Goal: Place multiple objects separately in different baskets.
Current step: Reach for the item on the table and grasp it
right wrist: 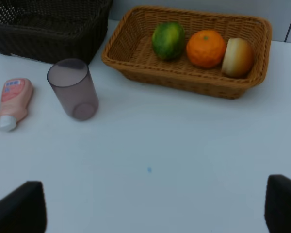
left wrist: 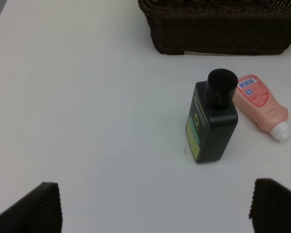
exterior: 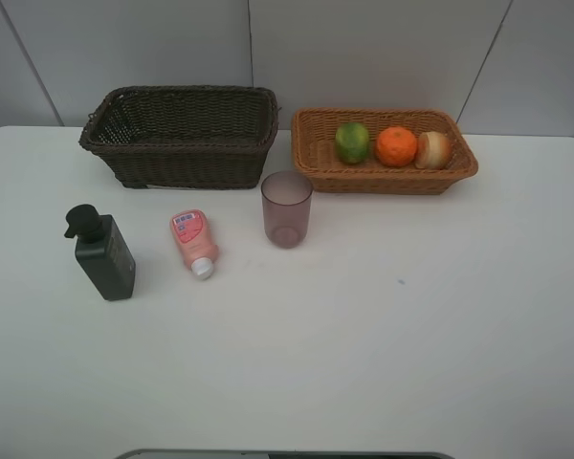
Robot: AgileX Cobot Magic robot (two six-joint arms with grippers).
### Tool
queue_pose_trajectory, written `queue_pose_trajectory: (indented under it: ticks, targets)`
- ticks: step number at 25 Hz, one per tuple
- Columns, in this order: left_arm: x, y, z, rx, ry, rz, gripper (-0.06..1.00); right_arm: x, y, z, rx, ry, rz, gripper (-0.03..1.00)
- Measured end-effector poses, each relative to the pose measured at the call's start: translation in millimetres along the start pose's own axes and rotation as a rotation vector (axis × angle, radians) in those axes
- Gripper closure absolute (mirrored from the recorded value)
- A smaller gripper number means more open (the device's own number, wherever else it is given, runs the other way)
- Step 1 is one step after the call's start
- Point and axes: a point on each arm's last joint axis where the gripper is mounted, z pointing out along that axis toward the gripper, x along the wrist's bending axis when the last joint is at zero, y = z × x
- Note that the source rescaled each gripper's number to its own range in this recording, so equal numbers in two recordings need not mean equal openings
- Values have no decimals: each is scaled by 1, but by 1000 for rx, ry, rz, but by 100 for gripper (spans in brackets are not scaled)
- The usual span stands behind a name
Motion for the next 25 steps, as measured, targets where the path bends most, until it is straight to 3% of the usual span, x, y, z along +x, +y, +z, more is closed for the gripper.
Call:
queue_pose_trajectory:
  ticks: [6, 15, 21, 25]
  targets:
    - [0, 0, 0, 0, 0, 0, -6, 0, -34, -9, -98, 5, -4, -3]
    - [0, 0, 0, 0, 0, 0, -6, -2, -45, 5, -74, -20, 11, -3]
    - [0, 0, 0, 0, 0, 0, -6, -4, -45, 5, -81, -173, 103, -3]
    - [0, 0, 0, 0, 0, 0, -6, -1, -45, 5, -83, -226, 137, -3]
